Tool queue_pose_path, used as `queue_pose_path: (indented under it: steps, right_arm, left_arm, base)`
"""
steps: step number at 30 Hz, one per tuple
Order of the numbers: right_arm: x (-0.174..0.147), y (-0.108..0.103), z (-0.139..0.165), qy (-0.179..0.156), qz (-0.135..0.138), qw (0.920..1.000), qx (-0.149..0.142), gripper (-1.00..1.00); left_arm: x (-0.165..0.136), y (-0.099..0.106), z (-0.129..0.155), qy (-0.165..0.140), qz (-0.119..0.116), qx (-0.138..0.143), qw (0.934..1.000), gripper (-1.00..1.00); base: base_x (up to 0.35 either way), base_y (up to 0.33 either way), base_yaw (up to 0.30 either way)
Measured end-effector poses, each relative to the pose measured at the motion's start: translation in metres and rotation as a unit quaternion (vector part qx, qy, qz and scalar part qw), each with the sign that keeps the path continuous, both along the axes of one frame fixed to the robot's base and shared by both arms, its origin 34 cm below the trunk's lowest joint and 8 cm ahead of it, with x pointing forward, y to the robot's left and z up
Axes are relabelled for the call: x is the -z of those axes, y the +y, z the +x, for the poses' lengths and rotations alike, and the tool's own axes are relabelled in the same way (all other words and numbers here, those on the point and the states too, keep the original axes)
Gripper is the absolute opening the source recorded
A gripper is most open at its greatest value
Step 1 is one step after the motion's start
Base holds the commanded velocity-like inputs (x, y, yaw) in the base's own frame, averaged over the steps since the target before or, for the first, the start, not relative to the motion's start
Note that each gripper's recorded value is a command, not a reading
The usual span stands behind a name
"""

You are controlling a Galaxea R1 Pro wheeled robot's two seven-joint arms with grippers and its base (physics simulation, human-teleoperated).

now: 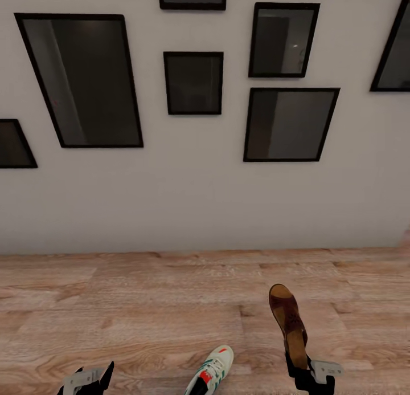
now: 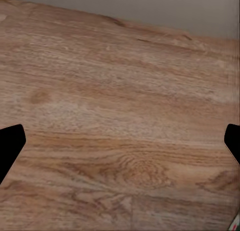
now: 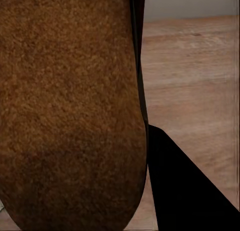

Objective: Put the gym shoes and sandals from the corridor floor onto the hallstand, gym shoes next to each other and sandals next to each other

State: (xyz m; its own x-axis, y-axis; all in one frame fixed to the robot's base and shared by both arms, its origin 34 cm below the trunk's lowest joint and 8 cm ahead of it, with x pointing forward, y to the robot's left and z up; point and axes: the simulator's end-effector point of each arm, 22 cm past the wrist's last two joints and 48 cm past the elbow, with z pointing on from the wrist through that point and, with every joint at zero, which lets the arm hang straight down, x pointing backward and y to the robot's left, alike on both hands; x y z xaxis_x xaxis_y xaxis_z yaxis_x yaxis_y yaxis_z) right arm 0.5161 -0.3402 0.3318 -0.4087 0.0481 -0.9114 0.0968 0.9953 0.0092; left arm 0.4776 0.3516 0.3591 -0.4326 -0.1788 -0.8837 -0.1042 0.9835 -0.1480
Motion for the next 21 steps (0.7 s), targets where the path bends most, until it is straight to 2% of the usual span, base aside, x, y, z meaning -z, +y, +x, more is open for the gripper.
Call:
queue_pose_path:
  steps: [21]
  right_arm:
    - [-0.0051,0.0000,0.0027,-0.006,0.000,1.0000,0.000,-1.00]
  left_arm:
    - [-0.0047,0.0000,0.0024,-0.006,0.000,0.000,1.0000,1.00]
  base:
    - [0.000,0.000,-0.234]
